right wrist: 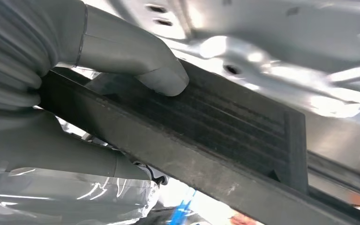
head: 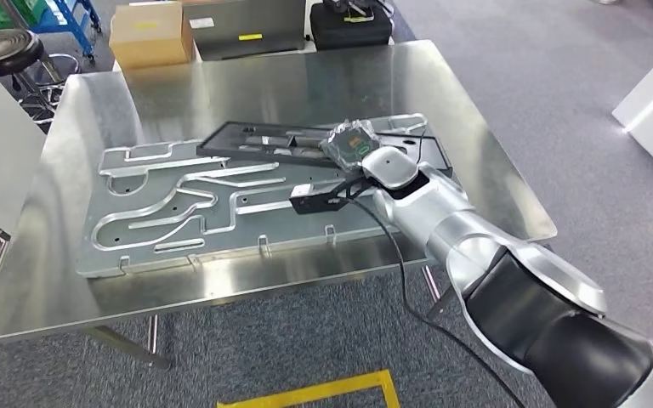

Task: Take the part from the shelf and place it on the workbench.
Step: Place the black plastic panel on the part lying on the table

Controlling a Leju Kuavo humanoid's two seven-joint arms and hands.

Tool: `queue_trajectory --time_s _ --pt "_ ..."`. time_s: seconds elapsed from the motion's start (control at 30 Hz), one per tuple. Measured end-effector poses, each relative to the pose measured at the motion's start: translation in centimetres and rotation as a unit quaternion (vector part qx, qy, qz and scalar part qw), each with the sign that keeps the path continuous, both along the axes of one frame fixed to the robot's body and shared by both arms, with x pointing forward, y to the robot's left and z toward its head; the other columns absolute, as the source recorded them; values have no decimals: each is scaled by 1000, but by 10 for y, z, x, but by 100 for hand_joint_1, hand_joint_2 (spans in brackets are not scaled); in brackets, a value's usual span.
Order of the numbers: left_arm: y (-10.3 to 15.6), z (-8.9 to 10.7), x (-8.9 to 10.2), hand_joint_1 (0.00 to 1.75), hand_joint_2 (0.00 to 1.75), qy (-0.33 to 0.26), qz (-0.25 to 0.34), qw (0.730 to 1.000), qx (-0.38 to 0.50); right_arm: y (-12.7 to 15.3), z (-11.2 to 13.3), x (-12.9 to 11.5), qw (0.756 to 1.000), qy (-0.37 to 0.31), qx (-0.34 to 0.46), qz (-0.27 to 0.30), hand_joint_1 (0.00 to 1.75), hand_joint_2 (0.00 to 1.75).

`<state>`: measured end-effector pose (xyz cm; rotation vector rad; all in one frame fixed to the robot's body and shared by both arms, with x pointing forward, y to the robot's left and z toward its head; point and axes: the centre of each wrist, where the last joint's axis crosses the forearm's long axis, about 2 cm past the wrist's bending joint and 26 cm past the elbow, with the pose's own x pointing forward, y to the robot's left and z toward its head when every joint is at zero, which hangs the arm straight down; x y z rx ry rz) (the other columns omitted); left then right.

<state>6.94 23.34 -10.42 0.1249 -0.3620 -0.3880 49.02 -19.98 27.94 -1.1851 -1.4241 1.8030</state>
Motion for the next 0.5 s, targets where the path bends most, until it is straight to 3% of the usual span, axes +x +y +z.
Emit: queue_trajectory --time_s 0.23,0.37,0.4,0.5 --pt "0 0 0 0 175 -2 -3 1000 0 -1 -3 -1 1000 3 -1 -3 175 175" --pt "0 0 0 0 175 -3 -6 1000 6 -4 -7 -1 1000 8 -2 -7 0 0" --pt "0 0 0 0 175 -2 -5 1000 10 -4 -6 -1 1000 7 -2 -7 0 0" --pt "-1 0 1 0 44 -8 -5 1000 20 -5 -4 0 1000 6 -2 -6 0 0"
